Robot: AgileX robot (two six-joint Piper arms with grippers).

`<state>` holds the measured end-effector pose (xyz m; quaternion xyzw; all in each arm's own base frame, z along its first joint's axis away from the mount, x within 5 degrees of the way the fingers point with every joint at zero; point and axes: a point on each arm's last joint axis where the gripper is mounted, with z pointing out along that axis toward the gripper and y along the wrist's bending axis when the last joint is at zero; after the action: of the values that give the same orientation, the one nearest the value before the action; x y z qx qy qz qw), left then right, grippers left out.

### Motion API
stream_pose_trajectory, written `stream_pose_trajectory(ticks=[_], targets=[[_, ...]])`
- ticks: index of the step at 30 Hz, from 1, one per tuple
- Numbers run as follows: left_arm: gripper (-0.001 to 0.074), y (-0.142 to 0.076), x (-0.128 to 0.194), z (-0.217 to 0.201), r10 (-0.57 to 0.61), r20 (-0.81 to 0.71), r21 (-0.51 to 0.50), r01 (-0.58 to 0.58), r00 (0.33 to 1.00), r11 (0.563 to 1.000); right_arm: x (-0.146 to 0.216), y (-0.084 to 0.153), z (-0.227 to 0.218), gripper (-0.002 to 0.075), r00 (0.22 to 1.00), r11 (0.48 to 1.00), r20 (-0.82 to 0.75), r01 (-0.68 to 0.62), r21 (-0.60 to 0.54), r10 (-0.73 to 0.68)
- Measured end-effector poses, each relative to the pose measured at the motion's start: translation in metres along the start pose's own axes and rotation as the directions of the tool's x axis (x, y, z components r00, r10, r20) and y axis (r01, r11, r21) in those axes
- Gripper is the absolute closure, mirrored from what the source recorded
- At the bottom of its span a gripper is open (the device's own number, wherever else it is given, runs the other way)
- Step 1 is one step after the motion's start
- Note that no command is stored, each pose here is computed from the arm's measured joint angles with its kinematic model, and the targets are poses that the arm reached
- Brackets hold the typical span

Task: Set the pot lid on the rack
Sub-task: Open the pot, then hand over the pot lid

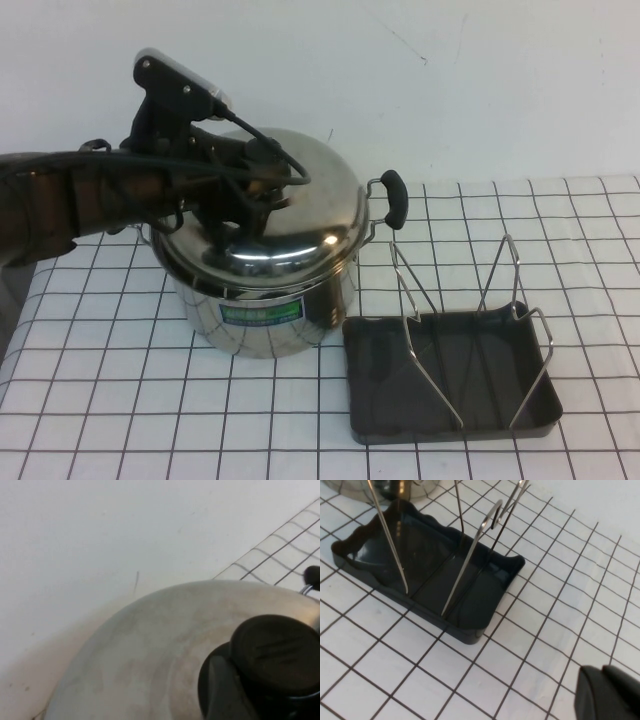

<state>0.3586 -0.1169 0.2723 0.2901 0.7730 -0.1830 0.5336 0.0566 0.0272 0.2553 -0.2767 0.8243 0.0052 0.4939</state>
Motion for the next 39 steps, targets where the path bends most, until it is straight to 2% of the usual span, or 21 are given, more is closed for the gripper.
stream_pose_trajectory(ticks=[8, 12, 16, 19, 22, 25, 27, 31, 32, 35, 39], targets=[[0.0407, -0.010, -0.026, -0.021, 0.043, 0.091, 0.045, -0.047, 0.995, 0.998, -0.004, -0.004, 0.000, 0.0729, 0.999, 0.999, 0.045, -0.010, 0.042, 0.008], [0.0407, -0.020, -0.047, -0.043, 0.052, 0.167, 0.066, -0.064, 0.985, 0.996, -0.015, -0.002, -0.001, 0.0729, 0.978, 0.991, 0.165, -0.132, -0.005, 0.131], [0.0407, -0.039, -0.065, -0.065, 0.018, 0.252, 0.203, -0.070, 0.968, 0.977, -0.037, 0.006, -0.008, 0.0729, 0.877, 0.947, 0.364, -0.263, -0.184, 0.314], [0.0407, -0.053, -0.080, -0.080, 0.003, 0.308, 0.318, -0.106, 0.951, 0.942, -0.055, 0.008, -0.019, 0.0729, 0.747, 0.910, 0.528, -0.273, -0.311, 0.404], [0.0407, -0.064, -0.098, -0.095, -0.033, 0.350, 0.412, -0.123, 0.936, 0.903, -0.066, 0.006, -0.028, 0.0721, 0.654, 0.878, 0.589, -0.300, -0.374, 0.474], [0.0407, -0.072, -0.112, -0.105, -0.083, 0.362, 0.497, -0.117, 0.928, 0.860, -0.071, 0.006, -0.033, 0.0648, 0.605, 0.834, 0.579, -0.334, -0.440, 0.547], [0.0407, -0.080, -0.120, -0.108, -0.098, 0.367, 0.532, -0.122, 0.925, 0.838, -0.072, 0.007, -0.034, 0.0547, 0.586, 0.800, 0.553, -0.353, -0.485, 0.593], [0.0407, -0.101, -0.132, -0.107, -0.096, 0.381, 0.568, -0.151, 0.920, 0.809, -0.072, 0.008, -0.035, 0.0263, 0.506, 0.660, 0.437, -0.454, -0.598, 0.744], [0.0407, -0.108, -0.134, -0.107, -0.094, 0.384, 0.578, -0.160, 0.918, 0.800, -0.072, 0.009, -0.035, 0.0218, 0.492, 0.635, 0.416, -0.469, -0.614, 0.765], [0.0407, -0.129, -0.140, -0.105, -0.085, 0.395, 0.593, -0.183, 0.915, 0.784, -0.072, 0.010, -0.035, 0.0177, 0.473, 0.595, 0.380, -0.486, -0.640, 0.795], [0.0407, -0.155, -0.143, -0.101, -0.057, 0.414, 0.589, -0.219, 0.909, 0.778, -0.076, 0.011, -0.039, 0.0179, 0.463, 0.562, 0.350, -0.483, -0.671, 0.815]])
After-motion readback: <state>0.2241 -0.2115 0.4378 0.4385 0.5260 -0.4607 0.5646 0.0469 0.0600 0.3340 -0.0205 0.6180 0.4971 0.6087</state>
